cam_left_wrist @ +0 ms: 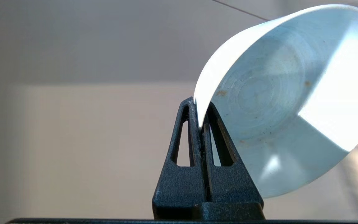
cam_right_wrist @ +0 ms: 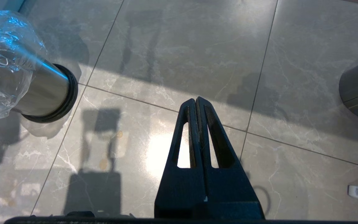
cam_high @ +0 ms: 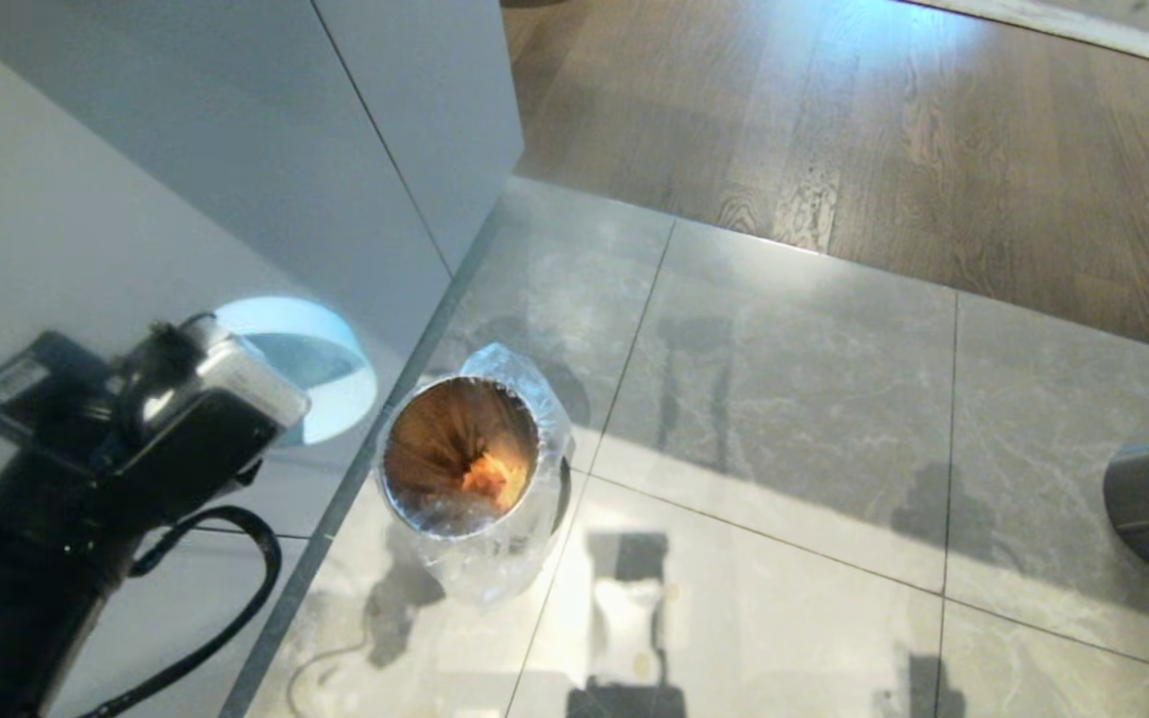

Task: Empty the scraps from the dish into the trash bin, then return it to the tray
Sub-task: Put the bowl back to the table

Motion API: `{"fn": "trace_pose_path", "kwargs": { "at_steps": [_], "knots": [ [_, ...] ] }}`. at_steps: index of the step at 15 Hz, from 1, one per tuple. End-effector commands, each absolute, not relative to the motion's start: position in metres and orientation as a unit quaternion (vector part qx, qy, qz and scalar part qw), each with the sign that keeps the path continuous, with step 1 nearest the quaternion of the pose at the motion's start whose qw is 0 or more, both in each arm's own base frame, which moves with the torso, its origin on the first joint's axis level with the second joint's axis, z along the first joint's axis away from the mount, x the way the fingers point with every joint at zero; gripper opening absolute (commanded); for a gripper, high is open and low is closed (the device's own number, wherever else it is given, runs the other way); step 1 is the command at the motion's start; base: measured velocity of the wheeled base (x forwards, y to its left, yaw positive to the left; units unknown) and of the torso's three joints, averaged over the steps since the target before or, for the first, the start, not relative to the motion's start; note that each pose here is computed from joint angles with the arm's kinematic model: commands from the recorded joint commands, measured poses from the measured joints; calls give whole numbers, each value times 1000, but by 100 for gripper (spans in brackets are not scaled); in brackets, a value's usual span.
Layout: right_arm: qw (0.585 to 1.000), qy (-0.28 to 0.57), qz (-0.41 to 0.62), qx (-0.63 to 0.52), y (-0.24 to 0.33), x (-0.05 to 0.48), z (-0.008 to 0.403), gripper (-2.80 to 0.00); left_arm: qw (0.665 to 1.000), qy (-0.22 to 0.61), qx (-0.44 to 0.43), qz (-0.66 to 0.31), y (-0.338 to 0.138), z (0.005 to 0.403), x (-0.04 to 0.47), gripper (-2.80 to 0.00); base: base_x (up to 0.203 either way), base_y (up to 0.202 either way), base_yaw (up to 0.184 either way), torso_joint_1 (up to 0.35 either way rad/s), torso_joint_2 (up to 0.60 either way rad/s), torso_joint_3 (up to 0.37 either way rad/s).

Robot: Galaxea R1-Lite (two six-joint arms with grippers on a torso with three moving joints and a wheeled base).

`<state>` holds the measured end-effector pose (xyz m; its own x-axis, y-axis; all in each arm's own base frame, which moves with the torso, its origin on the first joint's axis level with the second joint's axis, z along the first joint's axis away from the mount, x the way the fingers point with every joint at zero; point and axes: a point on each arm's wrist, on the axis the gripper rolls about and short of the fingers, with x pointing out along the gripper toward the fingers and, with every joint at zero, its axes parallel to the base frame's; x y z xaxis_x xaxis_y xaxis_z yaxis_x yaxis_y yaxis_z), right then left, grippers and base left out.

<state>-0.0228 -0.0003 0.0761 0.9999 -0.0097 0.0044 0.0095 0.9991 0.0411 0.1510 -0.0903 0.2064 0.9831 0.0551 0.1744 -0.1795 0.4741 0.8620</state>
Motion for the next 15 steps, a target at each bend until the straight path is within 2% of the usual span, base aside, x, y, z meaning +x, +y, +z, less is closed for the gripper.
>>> {"fn": "trace_pose_path", "kwargs": {
  "at_steps": [1, 5, 11, 15],
  "knots": [
    [1000, -3, -5, 21, 0, -23, 76, -280, 893, -6, 450, 29, -90, 188, 151, -280, 0, 0, 0, 0, 0, 0],
    [1000, -3, -5, 21, 0, -23, 76, -280, 943, 66, 324, -45, -75, 165, 134, -280, 0, 0, 0, 0, 0, 0],
    [1000, -3, -5, 21, 0, -23, 76, -280, 970, 72, 228, -46, -22, 147, 101, -280, 0, 0, 0, 0, 0, 0],
    [1000, -3, -5, 21, 0, -23, 76, -280, 980, 71, 169, -75, -6, 133, 66, -280, 0, 0, 0, 0, 0, 0]
  ]
}}
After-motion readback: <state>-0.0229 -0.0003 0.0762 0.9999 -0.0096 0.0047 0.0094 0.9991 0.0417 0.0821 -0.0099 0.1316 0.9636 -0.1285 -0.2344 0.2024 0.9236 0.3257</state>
